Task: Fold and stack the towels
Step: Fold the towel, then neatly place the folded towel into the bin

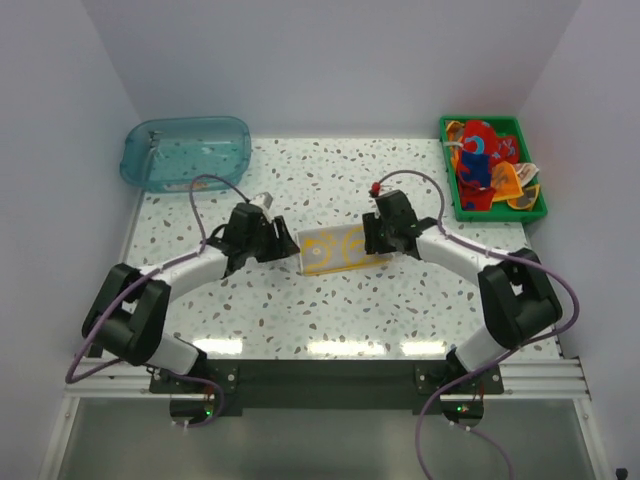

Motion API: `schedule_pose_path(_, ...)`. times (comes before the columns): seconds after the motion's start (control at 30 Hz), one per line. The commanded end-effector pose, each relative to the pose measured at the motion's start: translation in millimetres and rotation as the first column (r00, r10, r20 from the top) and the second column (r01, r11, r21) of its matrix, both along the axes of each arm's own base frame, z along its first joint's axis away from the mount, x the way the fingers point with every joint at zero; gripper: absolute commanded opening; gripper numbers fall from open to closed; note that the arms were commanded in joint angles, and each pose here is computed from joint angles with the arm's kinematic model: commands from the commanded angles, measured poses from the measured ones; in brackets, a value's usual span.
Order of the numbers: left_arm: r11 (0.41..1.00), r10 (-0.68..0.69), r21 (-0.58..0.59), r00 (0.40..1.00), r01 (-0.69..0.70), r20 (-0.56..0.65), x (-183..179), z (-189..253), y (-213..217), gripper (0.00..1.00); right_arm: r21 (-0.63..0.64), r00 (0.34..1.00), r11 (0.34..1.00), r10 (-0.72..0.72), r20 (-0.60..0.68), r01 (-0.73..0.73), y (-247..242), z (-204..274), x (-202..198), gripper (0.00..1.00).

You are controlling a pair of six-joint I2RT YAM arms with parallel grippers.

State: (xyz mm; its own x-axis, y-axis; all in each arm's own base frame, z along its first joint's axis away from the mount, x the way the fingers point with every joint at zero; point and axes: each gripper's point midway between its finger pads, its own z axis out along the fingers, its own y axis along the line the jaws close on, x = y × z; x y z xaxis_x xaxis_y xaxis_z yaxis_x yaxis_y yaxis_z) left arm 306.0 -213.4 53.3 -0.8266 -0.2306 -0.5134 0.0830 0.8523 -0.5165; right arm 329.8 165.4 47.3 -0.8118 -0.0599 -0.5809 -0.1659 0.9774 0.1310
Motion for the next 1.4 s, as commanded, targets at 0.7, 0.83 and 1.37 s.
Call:
schedule_pose_path(0.7, 0.963, 0.27, 0.003, 0.963, -0.27, -0.019, 16, 7, 133, 0.84, -0.219, 0.861, 0.852, 0.502, 0.08, -0.476, 199, 10, -45, 0.5)
schedule_pose_path(0.83, 0.964, 0.267, 0.002, 0.964, -0.267, -0.02, 15, 7, 133, 0.84, -0.247, 0.872, 0.854, 0.486, 0.062, -0.458, 202, -5, -44, 0.5)
schedule_pose_path(1.37, 0.976, 0.215, -0.034, 0.975, -0.217, -0.055, 11, 1, 122, 0.85, -0.431, 0.928, 0.841, 0.373, 0.021, -0.328, 166, -51, -34, 0.15)
